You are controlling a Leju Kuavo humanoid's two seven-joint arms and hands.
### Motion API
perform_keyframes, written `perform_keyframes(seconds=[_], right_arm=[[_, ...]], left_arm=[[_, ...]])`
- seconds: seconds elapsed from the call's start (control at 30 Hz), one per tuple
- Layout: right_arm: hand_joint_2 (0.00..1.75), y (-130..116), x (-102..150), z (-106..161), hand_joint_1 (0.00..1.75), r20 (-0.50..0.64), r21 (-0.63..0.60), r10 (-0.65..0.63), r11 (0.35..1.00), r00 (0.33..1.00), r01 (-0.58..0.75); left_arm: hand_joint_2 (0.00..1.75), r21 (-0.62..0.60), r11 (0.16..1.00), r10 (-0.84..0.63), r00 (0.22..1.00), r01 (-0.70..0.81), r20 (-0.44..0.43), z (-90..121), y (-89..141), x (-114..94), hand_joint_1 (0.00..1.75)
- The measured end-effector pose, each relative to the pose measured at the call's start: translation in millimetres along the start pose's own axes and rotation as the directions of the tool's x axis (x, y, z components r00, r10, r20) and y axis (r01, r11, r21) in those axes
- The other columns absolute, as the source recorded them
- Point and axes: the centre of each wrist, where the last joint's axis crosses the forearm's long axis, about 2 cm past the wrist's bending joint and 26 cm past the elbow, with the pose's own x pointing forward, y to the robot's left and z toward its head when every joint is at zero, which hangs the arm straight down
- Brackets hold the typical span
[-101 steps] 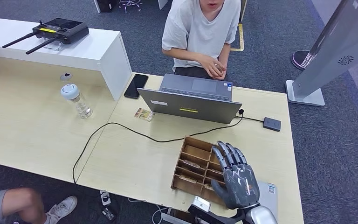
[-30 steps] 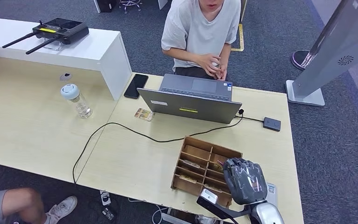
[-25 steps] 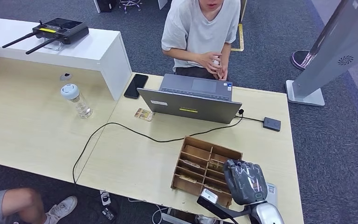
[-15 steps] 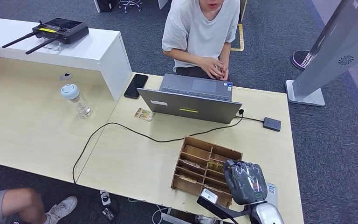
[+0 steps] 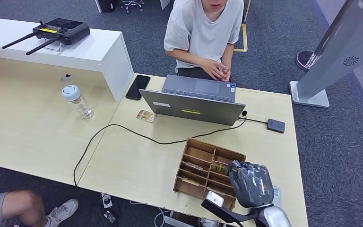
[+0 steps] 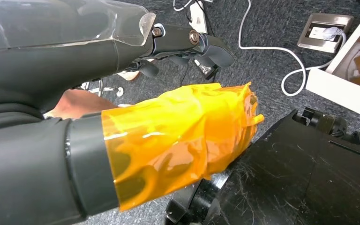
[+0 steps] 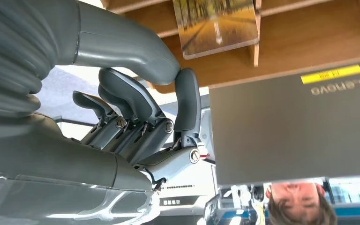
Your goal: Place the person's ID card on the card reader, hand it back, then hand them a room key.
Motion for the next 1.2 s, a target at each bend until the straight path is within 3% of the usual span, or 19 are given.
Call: perform_keyframes(seconds=[0.27, 0.3, 0.4, 0.43, 0.5, 1.2], right_arm=[[1.75, -11.6, 4.6, 9.0, 1.7, 0.04, -0.042, -0.046, 0.998, 0.998, 0.047], [1.75, -11.9, 5.3, 11.2, 1.49, 0.044, -0.041, -0.052, 0.998, 0.998, 0.054], [1.75, -11.4, 7.2, 18.7, 0.29, 0.052, -0.036, -0.065, 0.997, 0.997, 0.067], [1.75, -10.9, 7.6, 21.4, 0.07, 0.052, -0.032, -0.069, 0.997, 0.996, 0.071], [1.75, -9.8, 8.3, 26.5, 0.0, 0.05, -0.026, -0.077, 0.997, 0.996, 0.078], [1.75, -0.8, 17.9, 40.4, 0.0, 0.067, 0.024, -0.126, 0.992, 0.99, 0.125]], left_arm=[[0.0, 0.002, 1.0, 0.01, 1.0, -0.01, -0.01, 3.0, -3.1, -2.3, 0.0], [0.0, 0.002, 1.0, 0.012, 1.0, -0.012, -0.013, 3.5, -3.6, -2.6, 0.0], [0.0, 0.001, 1.0, 0.021, 1.0, -0.021, -0.02, 5.4, -5.3, -2.7, 0.0], [0.0, 0.002, 1.0, 0.024, 0.999, -0.024, -0.022, 5.8, -5.7, -2.7, 0.0], [0.0, 0.004, 1.0, 0.028, 0.999, -0.028, -0.025, 6.6, -5.9, -3.0, 0.0], [0.0, 0.011, 0.998, 0.055, 0.998, -0.055, -0.037, 8.8, -3.9, -4.6, 0.0]])
